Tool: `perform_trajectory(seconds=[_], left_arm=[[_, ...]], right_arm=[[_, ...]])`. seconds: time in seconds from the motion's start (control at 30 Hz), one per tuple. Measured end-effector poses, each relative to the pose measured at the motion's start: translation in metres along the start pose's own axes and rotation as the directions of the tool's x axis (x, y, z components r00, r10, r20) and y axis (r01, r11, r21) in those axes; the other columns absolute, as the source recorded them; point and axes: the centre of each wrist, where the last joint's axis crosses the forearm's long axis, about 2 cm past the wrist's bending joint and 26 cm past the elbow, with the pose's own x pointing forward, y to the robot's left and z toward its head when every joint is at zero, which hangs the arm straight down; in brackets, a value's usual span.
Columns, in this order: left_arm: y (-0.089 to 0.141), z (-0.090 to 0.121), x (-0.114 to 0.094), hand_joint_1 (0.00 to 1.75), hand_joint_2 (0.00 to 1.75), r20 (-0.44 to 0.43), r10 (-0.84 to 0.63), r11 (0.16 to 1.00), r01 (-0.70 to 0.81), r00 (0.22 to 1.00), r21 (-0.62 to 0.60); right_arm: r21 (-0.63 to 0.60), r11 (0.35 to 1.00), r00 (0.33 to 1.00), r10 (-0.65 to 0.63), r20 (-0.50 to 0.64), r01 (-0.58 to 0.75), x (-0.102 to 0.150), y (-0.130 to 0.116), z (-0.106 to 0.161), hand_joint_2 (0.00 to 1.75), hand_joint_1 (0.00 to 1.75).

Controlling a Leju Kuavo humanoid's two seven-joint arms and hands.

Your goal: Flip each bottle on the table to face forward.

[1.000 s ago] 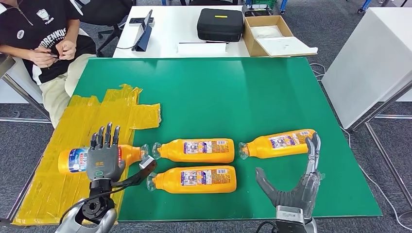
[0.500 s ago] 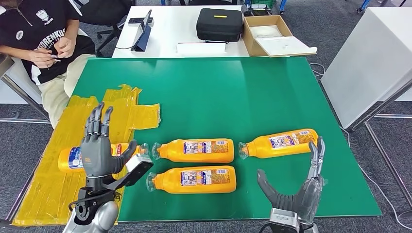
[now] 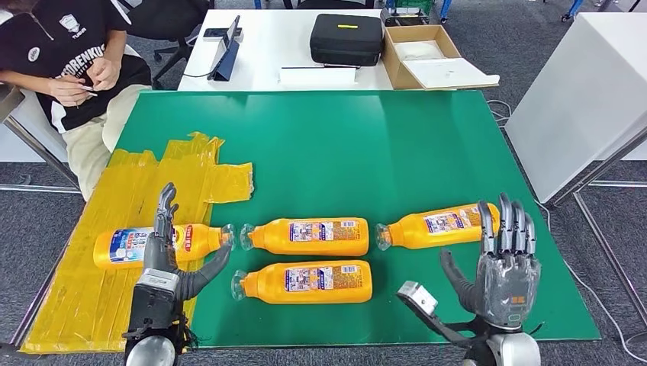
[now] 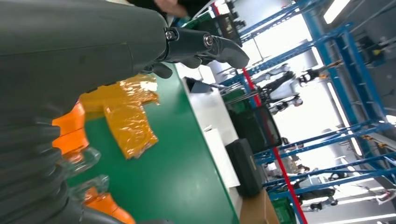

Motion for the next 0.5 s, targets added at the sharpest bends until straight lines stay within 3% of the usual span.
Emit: perform_trajectory(seconds=[0.23, 0.4, 0.5], left_arm=[[-0.003, 0.006, -0.006, 0.0, 1.75, -0.043, 0.025, 1.0, -0.024, 0.999, 0.008], [-0.005, 0.01, -0.012, 0.0, 1.75, -0.055, 0.055, 0.998, -0.055, 0.997, 0.001], [-0.007, 0.012, -0.017, 0.0, 1.75, -0.062, 0.072, 0.997, -0.073, 0.995, -0.012]], right_arm=[[0.1, 0.991, 0.996, 0.087, 0.023, -0.089, -0.028, 0.014, -0.006, 1.75, 0.0], [0.32, 0.943, 0.995, 0.082, 0.053, -0.094, -0.057, 0.032, -0.02, 1.75, 0.0], [0.463, 0.881, 0.994, 0.067, 0.083, -0.098, -0.074, 0.046, -0.03, 1.75, 0.0]])
